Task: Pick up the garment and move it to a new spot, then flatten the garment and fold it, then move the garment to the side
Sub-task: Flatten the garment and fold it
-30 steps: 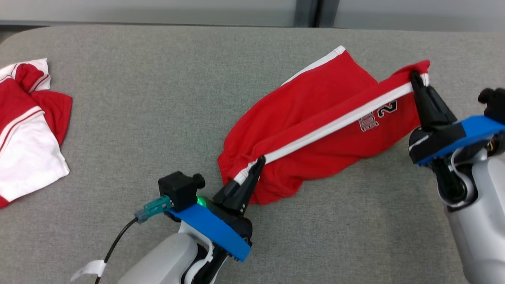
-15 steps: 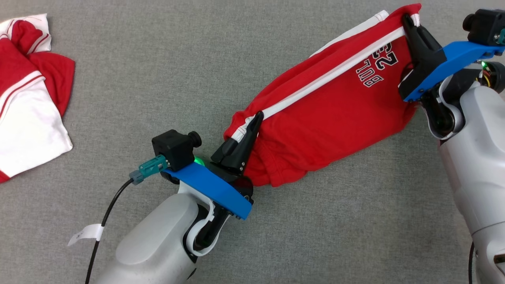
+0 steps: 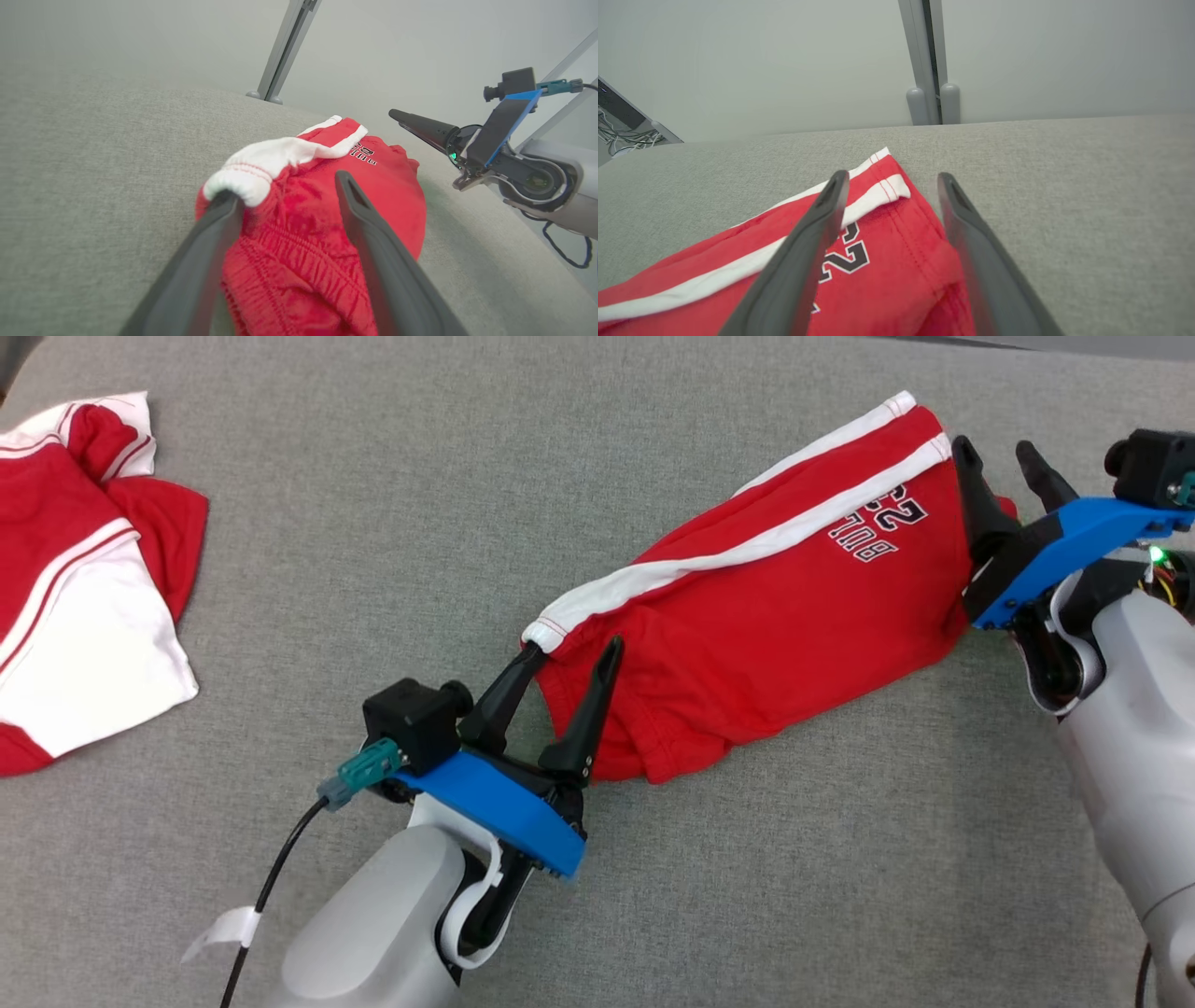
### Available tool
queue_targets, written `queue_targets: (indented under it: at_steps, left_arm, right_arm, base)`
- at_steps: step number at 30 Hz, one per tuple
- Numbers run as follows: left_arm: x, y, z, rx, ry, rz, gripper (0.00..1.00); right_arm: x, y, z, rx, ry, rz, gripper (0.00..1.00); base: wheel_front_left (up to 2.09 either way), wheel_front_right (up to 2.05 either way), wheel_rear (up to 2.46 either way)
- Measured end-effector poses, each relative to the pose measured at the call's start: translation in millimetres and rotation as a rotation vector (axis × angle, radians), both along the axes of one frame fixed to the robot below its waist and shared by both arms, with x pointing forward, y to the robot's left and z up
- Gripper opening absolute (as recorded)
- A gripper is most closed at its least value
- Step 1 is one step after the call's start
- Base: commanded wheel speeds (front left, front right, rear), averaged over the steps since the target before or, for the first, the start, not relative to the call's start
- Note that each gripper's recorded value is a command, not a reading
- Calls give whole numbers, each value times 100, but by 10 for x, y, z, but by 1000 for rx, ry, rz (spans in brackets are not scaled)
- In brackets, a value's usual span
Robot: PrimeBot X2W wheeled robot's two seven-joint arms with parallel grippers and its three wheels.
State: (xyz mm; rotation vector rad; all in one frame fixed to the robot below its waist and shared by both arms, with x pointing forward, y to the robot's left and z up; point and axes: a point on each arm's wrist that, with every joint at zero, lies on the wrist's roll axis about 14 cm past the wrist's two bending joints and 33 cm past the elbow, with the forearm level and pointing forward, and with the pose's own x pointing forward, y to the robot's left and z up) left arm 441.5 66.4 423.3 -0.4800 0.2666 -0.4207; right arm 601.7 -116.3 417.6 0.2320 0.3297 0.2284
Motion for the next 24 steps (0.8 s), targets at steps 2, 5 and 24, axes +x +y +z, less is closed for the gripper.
queue_targets:
  at_steps: [2, 5, 24]
  left_arm:
    - [-65, 48, -13, 12, 2, 14, 100]
    - [-163, 127, -13, 35, -2, 30, 100]
    - [-227, 1649, 576, 345, -218, 587, 100]
  right_arm:
    - [-43, -89, 24, -15, -7, -8, 100]
    - [-95, -249, 44, -49, -9, -21, 100]
    - [-200, -302, -319, -187, 101, 51, 100]
  base:
    - [0, 0, 0]
    - [0, 0, 0]
    - [0, 0, 0]
